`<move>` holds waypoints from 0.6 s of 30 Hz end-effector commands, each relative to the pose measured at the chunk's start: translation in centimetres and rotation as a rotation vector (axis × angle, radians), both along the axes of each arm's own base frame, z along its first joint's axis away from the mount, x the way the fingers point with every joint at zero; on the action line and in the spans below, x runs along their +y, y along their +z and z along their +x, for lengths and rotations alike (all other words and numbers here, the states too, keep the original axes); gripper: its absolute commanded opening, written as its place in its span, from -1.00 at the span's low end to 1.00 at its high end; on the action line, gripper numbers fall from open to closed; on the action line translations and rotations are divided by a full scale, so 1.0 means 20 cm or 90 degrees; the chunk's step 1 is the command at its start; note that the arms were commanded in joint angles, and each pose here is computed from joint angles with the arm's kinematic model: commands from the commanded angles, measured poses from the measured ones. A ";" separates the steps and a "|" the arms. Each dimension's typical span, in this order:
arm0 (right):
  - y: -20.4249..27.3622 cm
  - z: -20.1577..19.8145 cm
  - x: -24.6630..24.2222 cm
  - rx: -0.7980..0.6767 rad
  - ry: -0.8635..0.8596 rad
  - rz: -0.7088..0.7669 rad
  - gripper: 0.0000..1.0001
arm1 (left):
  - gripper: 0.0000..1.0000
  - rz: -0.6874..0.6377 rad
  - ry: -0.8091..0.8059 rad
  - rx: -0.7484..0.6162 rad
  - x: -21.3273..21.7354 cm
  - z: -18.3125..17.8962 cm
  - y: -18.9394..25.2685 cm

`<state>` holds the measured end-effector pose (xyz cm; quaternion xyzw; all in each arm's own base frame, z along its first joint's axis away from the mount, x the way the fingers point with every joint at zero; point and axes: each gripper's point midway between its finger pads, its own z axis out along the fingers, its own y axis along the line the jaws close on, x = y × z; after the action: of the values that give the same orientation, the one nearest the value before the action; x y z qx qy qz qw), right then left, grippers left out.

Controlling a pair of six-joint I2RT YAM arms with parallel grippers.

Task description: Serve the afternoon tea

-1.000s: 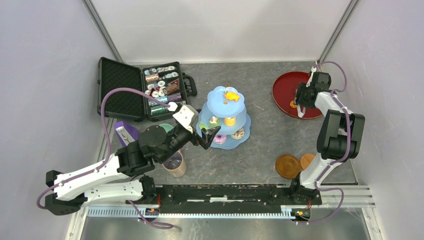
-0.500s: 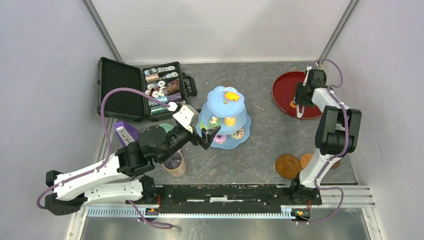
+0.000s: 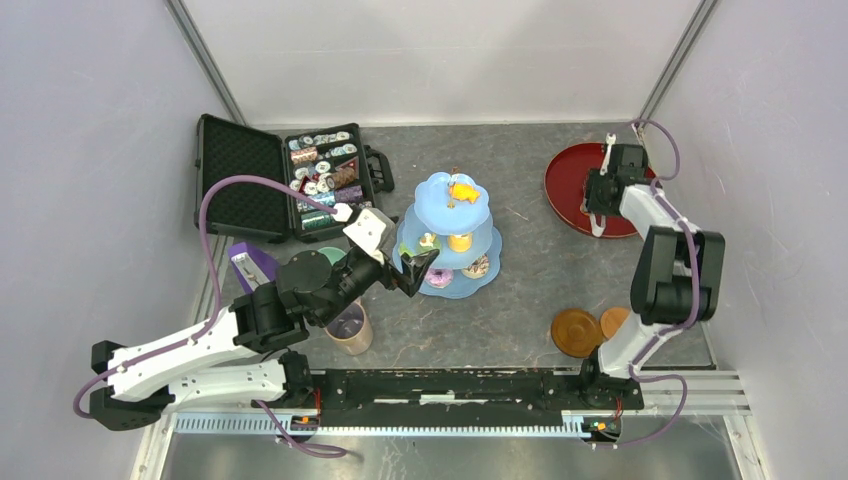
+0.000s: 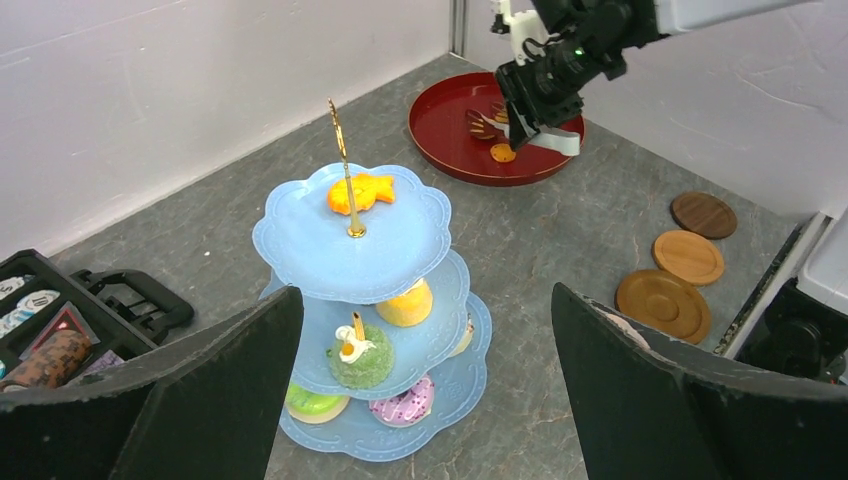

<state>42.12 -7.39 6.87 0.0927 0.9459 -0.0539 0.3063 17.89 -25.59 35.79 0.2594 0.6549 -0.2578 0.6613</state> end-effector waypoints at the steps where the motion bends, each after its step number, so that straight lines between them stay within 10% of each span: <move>1: 0.24 -0.03 0.08 -0.145 0.025 0.021 -0.66 | 1.00 -0.044 0.020 -0.009 0.04 0.01 0.08; 18: 0.45 -0.47 0.55 -0.282 0.198 0.233 -0.75 | 1.00 -0.068 0.059 -0.014 0.12 0.03 0.11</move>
<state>33.81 0.18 11.53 0.0561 0.8951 0.1082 0.4289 18.17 -23.99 36.90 0.2298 0.6513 -0.2523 0.6778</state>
